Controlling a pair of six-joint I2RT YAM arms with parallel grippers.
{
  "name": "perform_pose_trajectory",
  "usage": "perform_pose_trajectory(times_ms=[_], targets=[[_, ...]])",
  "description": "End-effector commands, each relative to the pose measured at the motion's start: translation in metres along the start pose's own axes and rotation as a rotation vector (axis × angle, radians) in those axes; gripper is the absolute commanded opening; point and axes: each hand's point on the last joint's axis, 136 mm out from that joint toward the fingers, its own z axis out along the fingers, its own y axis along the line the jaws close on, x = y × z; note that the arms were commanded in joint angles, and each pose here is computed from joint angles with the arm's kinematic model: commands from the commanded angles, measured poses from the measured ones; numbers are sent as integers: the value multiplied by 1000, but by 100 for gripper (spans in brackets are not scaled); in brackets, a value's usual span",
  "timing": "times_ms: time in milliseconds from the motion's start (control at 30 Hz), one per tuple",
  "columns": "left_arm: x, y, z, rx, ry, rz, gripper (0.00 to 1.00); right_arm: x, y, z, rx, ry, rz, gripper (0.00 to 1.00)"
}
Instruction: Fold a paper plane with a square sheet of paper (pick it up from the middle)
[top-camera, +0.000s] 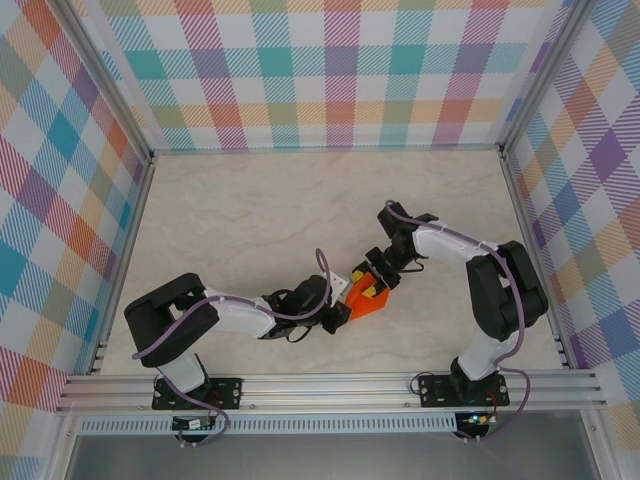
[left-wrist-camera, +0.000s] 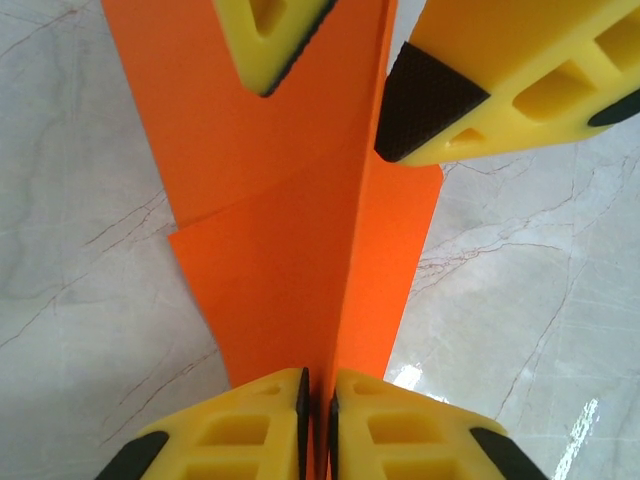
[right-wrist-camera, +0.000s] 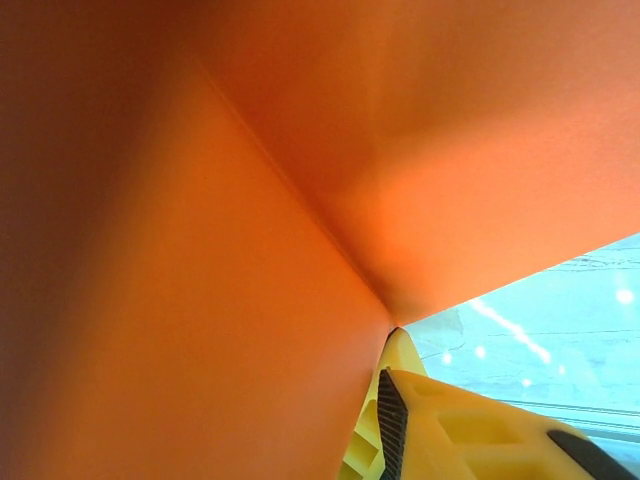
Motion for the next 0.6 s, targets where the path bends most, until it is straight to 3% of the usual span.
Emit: perform_pose_trajectory(times_ms=[0, 233, 567], targets=[[-6, -15, 3, 46, -13, 20, 12, 6, 2, -10, -1, -4, -32, 40], [-4, -21, 4, 74, 23, -23, 11, 2, 6, -28, -38, -73, -137, 61], [-1, -32, 8, 112, 101, -141, 8, -10, -9, -54, -132, -345, -434, 66]])
